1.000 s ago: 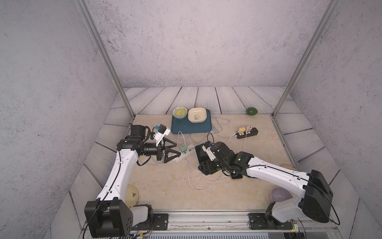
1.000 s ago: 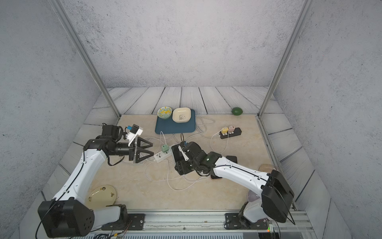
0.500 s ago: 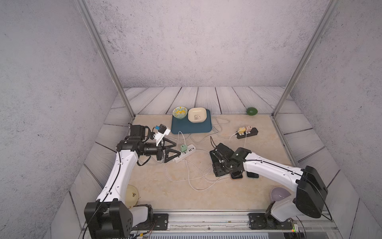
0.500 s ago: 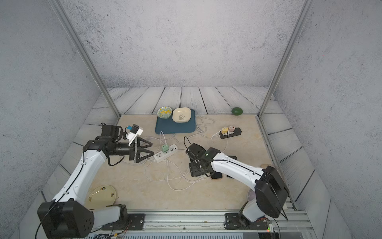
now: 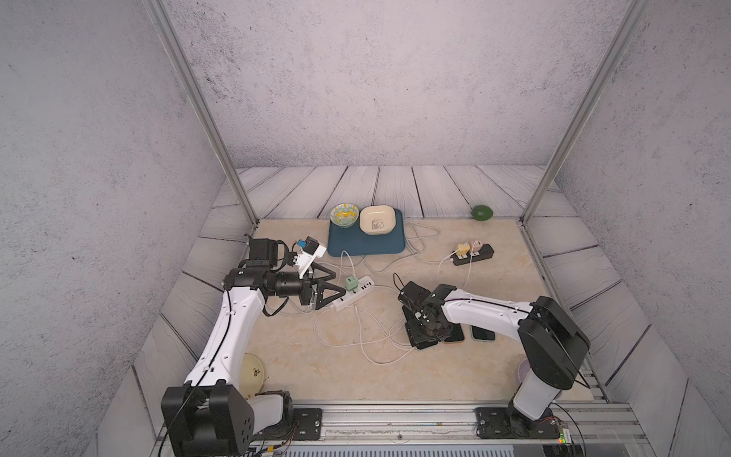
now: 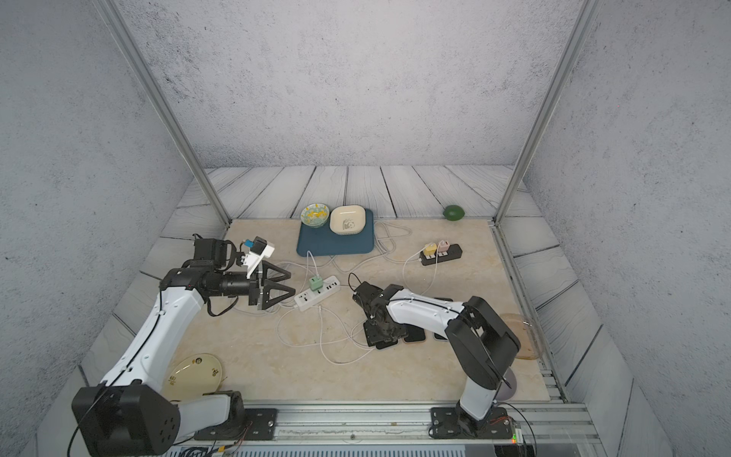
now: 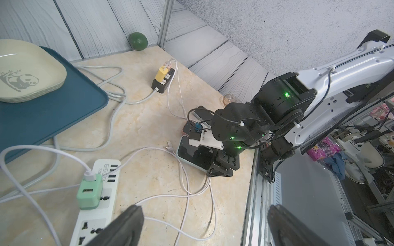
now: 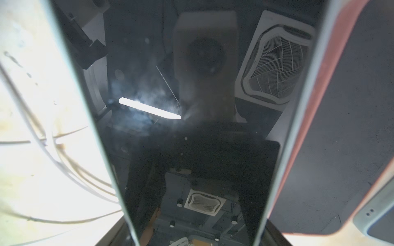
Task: Unplug the charging cable from the phone
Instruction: Place the phone at the center of the board.
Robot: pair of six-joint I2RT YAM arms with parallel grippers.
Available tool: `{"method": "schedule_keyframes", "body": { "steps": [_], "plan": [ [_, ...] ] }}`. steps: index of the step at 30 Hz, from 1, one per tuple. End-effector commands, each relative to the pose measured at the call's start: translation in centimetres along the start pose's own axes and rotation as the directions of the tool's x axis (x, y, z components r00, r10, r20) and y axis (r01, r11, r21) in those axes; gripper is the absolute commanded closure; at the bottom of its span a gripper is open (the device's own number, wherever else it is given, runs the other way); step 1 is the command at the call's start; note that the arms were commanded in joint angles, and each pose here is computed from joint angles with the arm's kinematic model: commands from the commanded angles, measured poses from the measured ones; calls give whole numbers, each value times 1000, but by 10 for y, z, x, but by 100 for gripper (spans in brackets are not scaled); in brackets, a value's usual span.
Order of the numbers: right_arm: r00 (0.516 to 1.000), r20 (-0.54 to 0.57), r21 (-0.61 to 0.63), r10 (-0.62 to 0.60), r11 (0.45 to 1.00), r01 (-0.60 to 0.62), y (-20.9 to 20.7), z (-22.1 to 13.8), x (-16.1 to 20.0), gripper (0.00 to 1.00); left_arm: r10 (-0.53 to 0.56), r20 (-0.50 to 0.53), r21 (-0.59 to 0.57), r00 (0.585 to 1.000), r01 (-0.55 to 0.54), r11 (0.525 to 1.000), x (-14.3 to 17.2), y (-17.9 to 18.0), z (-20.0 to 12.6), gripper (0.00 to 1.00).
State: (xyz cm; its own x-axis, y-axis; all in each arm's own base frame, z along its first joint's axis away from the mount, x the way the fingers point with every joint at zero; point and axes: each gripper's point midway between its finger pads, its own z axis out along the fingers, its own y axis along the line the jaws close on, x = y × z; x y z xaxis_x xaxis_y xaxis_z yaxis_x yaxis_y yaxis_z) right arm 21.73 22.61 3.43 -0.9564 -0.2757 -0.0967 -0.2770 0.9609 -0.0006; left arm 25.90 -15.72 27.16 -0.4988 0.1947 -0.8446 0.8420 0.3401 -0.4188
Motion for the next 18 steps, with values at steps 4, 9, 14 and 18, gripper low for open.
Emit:
{"method": "schedule_keyframes", "body": {
  "steps": [4,9,14,18],
  "plan": [
    [999,-15,4,38,999,-38,-4,13,3,80,2,2,-29,1000,-2,1000,1,4,-1,2],
    [999,-18,-2,46,999,-46,-3,17,5,69,-5,2,-46,1000,5,999,1,8,-1,2],
    [999,-8,-11,51,999,-51,-3,18,4,51,-9,-2,-78,1000,8,997,2,15,-1,2],
    [998,12,-19,57,998,-57,-3,14,2,35,-5,-8,-100,1000,4,995,4,20,0,2]
  ]
}}
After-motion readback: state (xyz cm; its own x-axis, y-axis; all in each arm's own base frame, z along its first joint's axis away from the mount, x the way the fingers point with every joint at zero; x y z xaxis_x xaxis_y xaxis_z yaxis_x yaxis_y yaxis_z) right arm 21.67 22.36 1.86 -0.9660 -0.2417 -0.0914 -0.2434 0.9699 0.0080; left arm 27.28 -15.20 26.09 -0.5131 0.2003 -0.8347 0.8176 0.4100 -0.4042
